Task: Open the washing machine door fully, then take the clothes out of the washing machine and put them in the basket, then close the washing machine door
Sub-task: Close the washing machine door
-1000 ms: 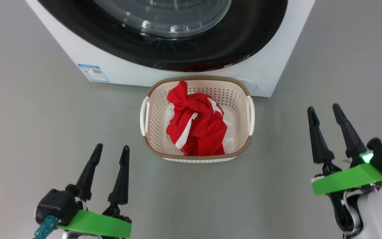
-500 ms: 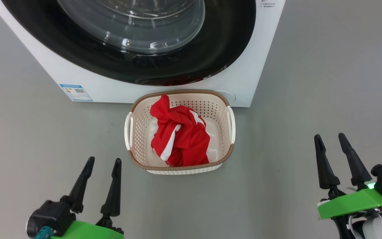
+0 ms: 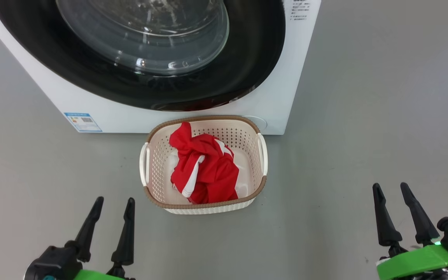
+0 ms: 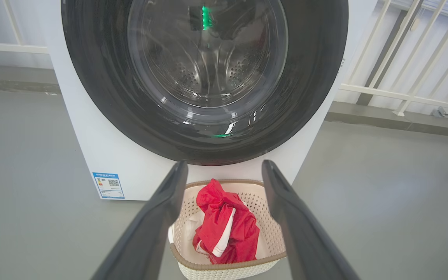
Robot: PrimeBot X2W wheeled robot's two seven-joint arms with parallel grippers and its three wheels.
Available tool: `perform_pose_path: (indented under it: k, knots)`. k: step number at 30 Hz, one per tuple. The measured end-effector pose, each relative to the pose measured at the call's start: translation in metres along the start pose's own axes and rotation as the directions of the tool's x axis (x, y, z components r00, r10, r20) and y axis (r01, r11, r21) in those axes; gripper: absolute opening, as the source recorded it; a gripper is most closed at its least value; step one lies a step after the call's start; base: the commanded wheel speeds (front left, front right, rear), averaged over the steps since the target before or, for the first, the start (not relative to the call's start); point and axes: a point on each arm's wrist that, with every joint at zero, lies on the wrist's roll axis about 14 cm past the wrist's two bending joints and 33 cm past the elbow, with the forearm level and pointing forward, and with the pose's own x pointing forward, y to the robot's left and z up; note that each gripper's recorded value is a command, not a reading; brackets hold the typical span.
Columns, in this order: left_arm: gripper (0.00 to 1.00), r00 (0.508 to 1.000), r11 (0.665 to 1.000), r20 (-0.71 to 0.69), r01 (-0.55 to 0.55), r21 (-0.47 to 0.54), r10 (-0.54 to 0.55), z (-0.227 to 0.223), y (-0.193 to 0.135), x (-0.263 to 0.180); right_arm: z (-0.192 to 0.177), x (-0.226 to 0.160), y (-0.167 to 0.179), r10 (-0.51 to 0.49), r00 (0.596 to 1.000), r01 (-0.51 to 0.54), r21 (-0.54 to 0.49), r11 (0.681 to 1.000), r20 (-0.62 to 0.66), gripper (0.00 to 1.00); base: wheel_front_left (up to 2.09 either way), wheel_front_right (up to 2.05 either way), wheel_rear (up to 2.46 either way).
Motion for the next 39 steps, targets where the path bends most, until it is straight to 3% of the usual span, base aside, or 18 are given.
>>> perform_pose_path:
  k: [39]
  knots:
    - [1.00, 1.000, 1.000, -0.016, -0.012, 0.014, 0.012, -0.004, 0.003, -0.043, 0.000, -0.070, -0.033, -0.114, 0.993, 0.114, -0.004, 0.993, -0.004, 1.00, 0.00, 0.00, 0.00]
